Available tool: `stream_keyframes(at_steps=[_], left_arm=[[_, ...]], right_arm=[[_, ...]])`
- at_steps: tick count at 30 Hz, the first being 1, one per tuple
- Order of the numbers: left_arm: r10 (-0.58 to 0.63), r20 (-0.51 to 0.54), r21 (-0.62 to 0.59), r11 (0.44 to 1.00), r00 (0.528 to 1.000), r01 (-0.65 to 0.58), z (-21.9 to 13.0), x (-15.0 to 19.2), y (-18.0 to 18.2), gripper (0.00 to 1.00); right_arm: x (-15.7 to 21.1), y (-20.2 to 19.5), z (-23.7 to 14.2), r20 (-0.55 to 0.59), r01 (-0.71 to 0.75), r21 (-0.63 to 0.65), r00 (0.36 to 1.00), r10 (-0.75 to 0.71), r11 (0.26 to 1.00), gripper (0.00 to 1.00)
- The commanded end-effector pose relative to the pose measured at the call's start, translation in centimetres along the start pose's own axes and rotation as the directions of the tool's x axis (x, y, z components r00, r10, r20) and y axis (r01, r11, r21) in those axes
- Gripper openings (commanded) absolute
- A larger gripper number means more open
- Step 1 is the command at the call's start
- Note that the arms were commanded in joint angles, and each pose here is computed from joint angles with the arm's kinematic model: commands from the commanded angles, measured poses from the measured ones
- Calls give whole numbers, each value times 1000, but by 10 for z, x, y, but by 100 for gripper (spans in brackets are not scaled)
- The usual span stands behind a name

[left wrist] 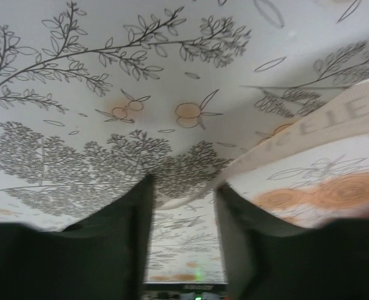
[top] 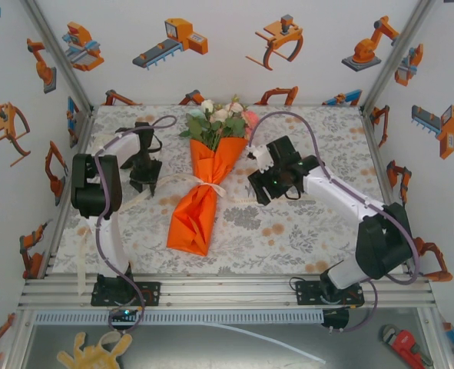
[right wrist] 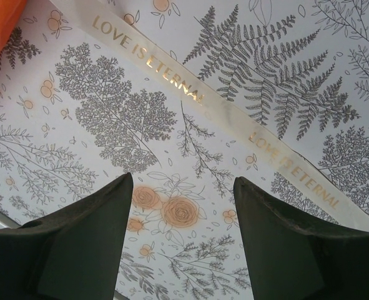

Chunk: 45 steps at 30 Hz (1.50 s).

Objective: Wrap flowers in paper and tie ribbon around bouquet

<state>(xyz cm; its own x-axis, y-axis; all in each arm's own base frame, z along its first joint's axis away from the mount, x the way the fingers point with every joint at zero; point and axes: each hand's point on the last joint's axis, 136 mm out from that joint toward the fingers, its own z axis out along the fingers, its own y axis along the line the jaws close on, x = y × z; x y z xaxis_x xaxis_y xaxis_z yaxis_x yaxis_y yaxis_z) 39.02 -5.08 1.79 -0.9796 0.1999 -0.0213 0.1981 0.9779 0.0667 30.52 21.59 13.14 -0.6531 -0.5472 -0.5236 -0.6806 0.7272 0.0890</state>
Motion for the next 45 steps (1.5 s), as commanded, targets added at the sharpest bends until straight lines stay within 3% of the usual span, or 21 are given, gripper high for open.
stream_keyframes(at_steps=[1,3,7,11,15,19,22,25,33,38,42,45], left_arm=[[31,-71,-60,998,997,-35,9,11,6,18],[45,-45,-99,994,998,-49,-1,6,8,0],[14,161,39,999,987,-21,-64,-12,-21,0],[-11,446,302,943,895,-139,-158,-18,-81,0],[-33,645,447,827,763,-342,-236,-11,-129,0],[-83,706,560,673,703,-483,-284,-2,-161,0],[-112,717,598,606,688,-525,-302,0,-173,0],[-115,724,607,576,681,-548,-310,1,-182,0],[-84,712,614,555,697,-560,-306,1,-192,0],[-82,713,612,558,696,-560,-306,0,-192,1],[-81,709,611,566,700,-554,-304,0,-192,1],[-86,705,616,566,704,-548,-303,-2,-192,2]], right_arm=[[0,1,-13,18,-8,14,1000,8,1000,61],[-6,1,-18,39,-10,19,999,9,1000,61],[-29,4,-40,143,-19,25,990,15,1000,61],[-66,32,-69,348,48,-25,937,-36,999,67],[-100,55,-96,591,147,-17,799,-109,989,68],[-134,76,-125,794,198,-120,607,-26,973,69],[-149,89,-126,817,228,-192,576,27,955,68],[-154,102,-119,826,272,-196,564,10,942,68],[-170,119,-111,867,333,-186,498,-5,924,68],[-178,140,-87,872,437,-213,489,-32,874,66],[-192,146,-71,864,443,-248,503,-10,862,56],[-198,146,-62,855,418,-302,516,49,857,41]])
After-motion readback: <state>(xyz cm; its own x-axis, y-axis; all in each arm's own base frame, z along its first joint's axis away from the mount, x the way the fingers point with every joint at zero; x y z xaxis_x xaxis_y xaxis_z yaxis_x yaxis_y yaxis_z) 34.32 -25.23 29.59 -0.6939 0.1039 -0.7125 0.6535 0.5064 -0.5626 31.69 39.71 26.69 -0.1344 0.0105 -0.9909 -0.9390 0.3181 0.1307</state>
